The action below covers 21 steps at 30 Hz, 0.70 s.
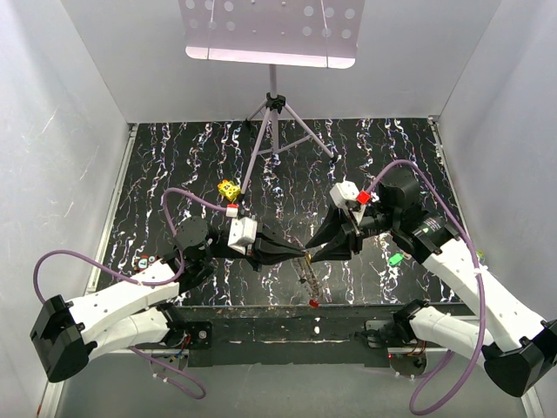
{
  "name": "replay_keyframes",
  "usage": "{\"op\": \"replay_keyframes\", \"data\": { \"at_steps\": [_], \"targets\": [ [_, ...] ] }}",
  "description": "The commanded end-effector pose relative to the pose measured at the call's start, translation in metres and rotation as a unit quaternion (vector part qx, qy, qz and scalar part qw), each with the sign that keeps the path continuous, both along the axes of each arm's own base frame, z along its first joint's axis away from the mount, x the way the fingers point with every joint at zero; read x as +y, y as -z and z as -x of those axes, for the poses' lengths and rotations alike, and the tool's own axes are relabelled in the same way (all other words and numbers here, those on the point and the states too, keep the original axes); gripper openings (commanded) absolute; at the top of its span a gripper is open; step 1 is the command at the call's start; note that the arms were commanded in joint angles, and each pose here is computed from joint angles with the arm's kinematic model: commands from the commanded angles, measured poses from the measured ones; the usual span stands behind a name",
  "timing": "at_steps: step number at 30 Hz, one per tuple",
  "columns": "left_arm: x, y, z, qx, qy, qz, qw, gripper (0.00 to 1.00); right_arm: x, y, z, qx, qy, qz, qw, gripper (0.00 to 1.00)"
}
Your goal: Put the keys on the keyring
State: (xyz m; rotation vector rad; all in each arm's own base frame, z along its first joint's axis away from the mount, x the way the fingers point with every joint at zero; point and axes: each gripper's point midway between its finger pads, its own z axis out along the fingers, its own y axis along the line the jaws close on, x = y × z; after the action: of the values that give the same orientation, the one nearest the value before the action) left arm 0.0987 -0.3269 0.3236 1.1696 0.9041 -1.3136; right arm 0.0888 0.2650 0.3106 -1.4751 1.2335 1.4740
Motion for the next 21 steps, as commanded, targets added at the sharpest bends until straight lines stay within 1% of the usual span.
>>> {"op": "replay_keyframes", "data": {
  "at_steps": [1,6,10,12,13,14,20,21],
  "targets": [
    [0.003,-0.011,-0.004,-0.008,-0.017,0.025,1.000,0.00,0.004,-0.016,0.000,-0.025,-0.007,-0.023,0.999,0.40],
    [0.003,-0.011,-0.006,-0.006,-0.022,0.027,0.999,0.00,0.006,-0.020,-0.002,-0.020,-0.001,-0.025,0.999,0.35],
    [0.002,-0.011,-0.007,-0.002,-0.023,0.029,0.999,0.00,0.008,-0.015,-0.002,-0.014,0.003,-0.020,1.000,0.28],
    [0.002,-0.012,-0.008,-0.002,-0.025,0.031,0.999,0.00,0.009,-0.012,-0.002,-0.011,0.005,-0.016,1.000,0.21],
    [0.003,-0.013,-0.007,-0.002,-0.026,0.032,0.999,0.00,0.009,-0.010,-0.001,-0.010,0.005,-0.015,1.000,0.14],
    [0.003,-0.013,-0.007,-0.001,-0.027,0.033,0.999,0.00,0.009,-0.010,-0.001,-0.009,0.003,-0.014,1.000,0.02],
    [0.004,-0.011,-0.010,0.012,-0.036,0.033,0.999,0.00,0.009,-0.012,-0.008,-0.014,0.031,-0.002,0.999,0.01],
    [0.004,-0.010,-0.011,0.018,-0.039,0.031,0.999,0.04,0.008,-0.011,-0.009,-0.015,0.037,0.003,0.999,0.01]
  ]
}}
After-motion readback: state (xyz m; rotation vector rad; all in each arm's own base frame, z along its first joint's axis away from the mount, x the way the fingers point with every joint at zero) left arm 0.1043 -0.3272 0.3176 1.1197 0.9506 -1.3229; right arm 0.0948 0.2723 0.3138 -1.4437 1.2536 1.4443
